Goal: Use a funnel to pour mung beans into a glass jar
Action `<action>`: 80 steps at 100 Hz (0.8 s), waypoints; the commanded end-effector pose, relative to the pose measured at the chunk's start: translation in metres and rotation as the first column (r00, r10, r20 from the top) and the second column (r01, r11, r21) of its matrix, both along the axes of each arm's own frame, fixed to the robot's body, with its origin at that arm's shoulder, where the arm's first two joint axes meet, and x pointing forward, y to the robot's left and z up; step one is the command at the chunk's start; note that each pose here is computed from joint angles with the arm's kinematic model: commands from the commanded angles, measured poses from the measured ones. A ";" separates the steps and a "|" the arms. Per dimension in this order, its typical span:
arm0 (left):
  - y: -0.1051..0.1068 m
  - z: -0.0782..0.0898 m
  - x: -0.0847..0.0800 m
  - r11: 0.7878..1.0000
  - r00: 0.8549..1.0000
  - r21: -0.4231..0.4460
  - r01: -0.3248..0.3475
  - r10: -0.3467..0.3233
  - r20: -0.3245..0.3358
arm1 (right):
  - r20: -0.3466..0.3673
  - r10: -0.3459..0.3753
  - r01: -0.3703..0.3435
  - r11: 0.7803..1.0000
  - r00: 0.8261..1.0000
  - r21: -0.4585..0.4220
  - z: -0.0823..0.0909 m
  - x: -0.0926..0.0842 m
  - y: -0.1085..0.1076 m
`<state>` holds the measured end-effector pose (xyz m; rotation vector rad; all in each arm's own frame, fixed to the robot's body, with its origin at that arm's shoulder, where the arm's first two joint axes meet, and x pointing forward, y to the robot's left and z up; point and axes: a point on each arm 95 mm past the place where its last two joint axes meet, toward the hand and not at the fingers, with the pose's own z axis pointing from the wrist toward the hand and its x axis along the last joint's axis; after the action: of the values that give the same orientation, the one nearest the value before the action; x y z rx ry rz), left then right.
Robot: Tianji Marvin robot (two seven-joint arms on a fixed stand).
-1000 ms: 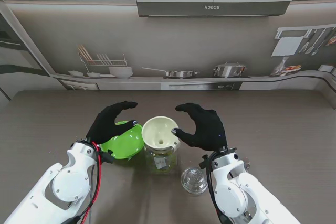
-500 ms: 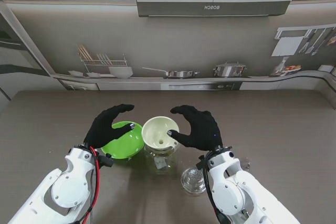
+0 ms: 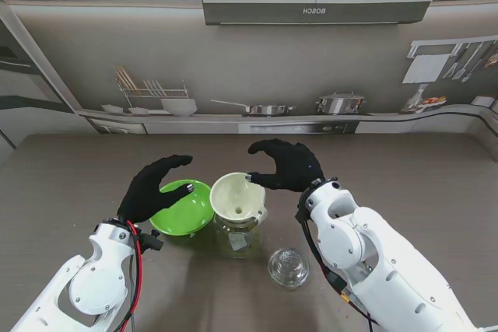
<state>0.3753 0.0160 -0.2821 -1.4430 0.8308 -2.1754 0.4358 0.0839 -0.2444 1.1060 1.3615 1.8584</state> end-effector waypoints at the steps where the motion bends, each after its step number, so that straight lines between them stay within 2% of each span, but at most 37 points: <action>1: -0.002 0.002 -0.002 1.000 1.000 -0.003 0.012 -0.012 -0.003 | -0.013 0.009 -0.009 1.000 1.000 -0.028 0.008 0.007 0.001; 23: 0.000 0.002 -0.004 1.000 1.000 -0.001 0.019 -0.019 -0.005 | -0.094 0.039 -0.049 0.993 0.995 -0.105 0.016 0.024 0.010; 45: 0.001 0.001 -0.004 1.000 1.000 0.006 0.027 -0.027 -0.014 | -0.177 0.060 -0.094 0.977 0.982 -0.193 0.022 0.034 0.019; 80: 0.003 0.000 -0.006 1.000 1.000 -0.008 0.010 -0.010 -0.009 | -0.261 0.082 -0.154 0.951 0.962 -0.269 0.011 0.043 0.028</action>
<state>0.3706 0.0209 -0.2825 -1.4496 0.8298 -2.1765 0.4776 0.1091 -0.2279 1.1430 1.7687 1.6045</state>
